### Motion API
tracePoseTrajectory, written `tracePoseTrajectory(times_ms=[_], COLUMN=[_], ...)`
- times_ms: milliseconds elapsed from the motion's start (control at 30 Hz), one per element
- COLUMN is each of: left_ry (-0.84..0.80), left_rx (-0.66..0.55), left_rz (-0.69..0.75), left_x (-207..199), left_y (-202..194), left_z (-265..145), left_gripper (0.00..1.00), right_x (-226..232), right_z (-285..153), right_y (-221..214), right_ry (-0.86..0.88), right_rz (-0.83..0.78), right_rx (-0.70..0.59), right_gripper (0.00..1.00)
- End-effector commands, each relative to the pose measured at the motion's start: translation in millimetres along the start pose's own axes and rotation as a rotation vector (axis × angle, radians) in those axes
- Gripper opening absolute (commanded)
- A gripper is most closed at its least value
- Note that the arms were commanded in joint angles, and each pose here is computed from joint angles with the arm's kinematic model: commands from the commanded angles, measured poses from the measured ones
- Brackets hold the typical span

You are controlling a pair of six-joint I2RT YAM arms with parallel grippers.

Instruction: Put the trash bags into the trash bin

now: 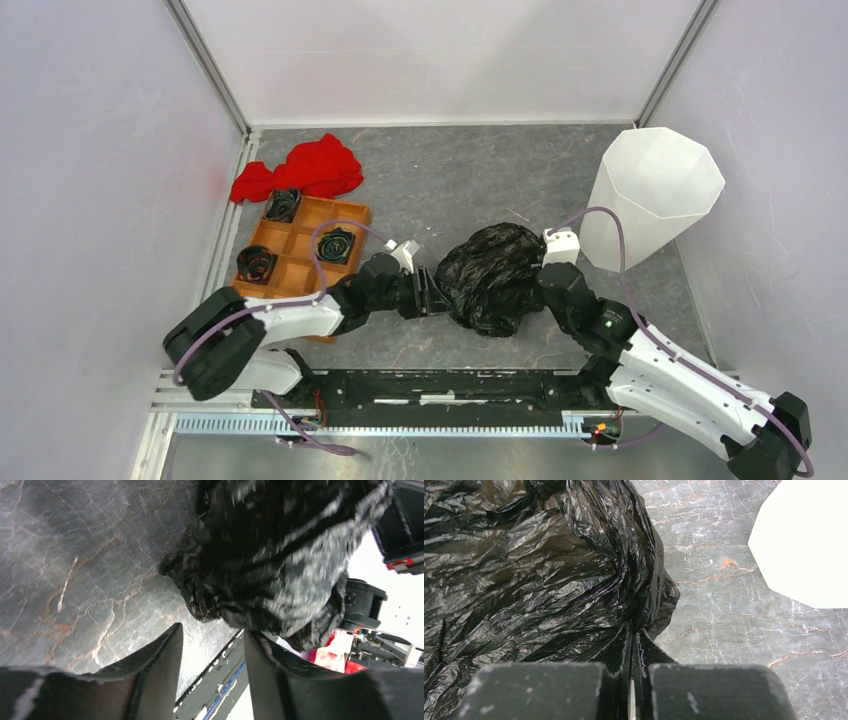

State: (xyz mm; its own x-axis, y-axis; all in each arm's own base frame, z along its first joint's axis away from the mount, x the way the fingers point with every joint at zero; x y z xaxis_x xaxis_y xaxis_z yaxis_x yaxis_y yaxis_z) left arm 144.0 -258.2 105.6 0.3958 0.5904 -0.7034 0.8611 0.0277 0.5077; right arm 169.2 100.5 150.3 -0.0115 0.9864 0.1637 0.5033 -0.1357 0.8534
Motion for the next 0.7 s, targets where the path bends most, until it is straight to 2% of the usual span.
tracePoseTrajectory(times_ms=[0, 67, 200, 533, 600, 667], left_ry=[-0.042, -0.037, -0.030, 0.017, 0.025, 0.029], left_rx=[-0.034, -0.021, -0.015, -0.082, -0.089, -0.095], left_rz=[-0.014, -0.018, -0.008, -0.011, -0.008, -0.018], left_x=[-13, -10, -10, -6, -7, -7], left_y=[13, 9, 1, -7, -6, -7], left_z=[21, 27, 31, -1, -7, -10], left_gripper=[0.48, 0.42, 0.42, 0.68, 0.69, 0.62], right_x=[4, 4, 1, 0, 1, 0], right_z=[-1, -2, -4, -3, -3, -2], right_y=[5, 6, 6, 4, 3, 1], right_ry=[0.034, 0.037, 0.033, 0.042, 0.047, 0.048], right_rz=[0.016, 0.016, 0.017, 0.008, 0.007, 0.006], right_rx=[-0.019, -0.023, -0.035, -0.039, -0.039, -0.037], right_gripper=[0.00, 0.00, 0.00, 0.00, 0.00, 0.01])
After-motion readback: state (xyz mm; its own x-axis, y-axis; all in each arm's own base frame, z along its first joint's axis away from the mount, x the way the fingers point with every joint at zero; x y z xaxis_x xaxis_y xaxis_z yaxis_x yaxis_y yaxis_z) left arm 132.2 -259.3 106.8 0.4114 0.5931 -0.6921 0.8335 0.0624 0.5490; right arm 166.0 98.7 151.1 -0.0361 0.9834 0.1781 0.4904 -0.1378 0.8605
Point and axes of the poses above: each gripper's point midway between its finger pads, its own z axis out along the fingers, its own x axis along the line the jaws close on, y = z × x, the point moved 6 cm from there along -z, back along the fingers, and after that the axes turned 12 degrees about z, right-handed, at the moved point
